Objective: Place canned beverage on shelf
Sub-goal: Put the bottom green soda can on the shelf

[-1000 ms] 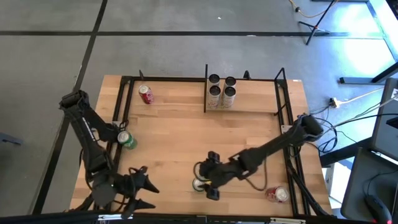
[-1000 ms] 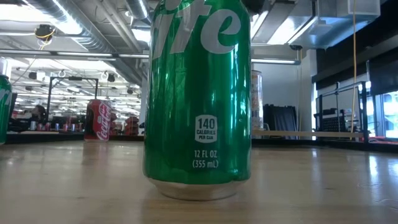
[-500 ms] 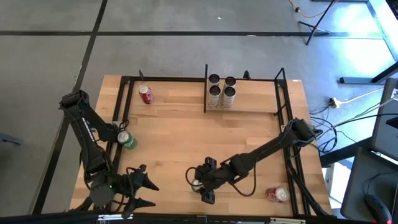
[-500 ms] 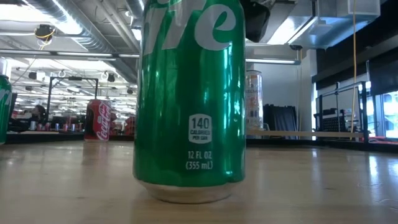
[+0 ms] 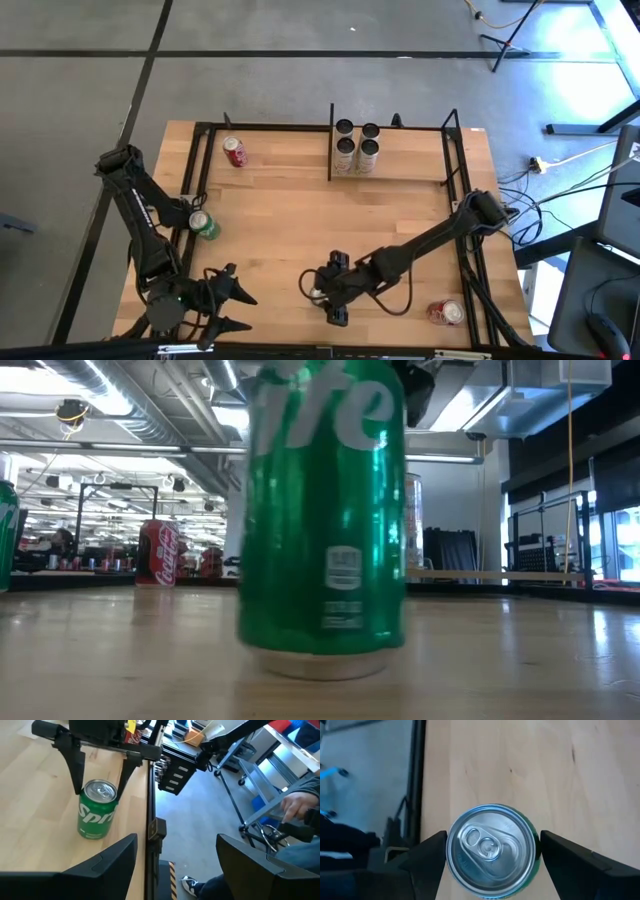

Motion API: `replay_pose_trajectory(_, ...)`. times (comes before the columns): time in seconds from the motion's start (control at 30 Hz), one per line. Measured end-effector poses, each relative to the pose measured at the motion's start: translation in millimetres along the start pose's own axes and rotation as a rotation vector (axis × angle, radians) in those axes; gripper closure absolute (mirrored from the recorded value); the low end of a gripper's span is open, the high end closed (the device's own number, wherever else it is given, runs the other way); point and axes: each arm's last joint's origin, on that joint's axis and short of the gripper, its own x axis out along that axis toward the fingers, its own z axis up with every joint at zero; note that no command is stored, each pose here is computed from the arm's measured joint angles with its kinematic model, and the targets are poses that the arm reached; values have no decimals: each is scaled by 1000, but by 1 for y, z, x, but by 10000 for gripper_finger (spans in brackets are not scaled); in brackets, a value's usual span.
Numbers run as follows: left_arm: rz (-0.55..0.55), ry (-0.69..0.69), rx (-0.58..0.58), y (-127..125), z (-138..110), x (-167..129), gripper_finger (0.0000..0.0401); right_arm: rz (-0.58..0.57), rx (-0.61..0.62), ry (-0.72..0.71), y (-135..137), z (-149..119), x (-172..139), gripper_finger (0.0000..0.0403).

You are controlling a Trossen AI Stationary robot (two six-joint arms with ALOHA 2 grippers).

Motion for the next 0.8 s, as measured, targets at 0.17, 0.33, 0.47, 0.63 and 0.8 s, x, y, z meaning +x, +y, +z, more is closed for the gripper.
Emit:
replay_pose_trajectory(0.17,0,0,0,0,0,0,135,-31,-78,84,-3,-3,-13,104)
replay_pose_trajectory(0.33,1,-1,1,0,0,0,135,-45,-89,145,0,6,-29,104)
replay_pose_trajectory(0.47,14,-15,3,1,1,0,135,-25,-57,86,8,18,-39,104)
replay_pose_trajectory(0.63,21,-21,-1,2,2,2,135,-59,6,79,7,18,-40,104)
replay_pose_trajectory(0.8,24,-21,-1,2,3,2,135,-80,45,114,5,13,-31,104)
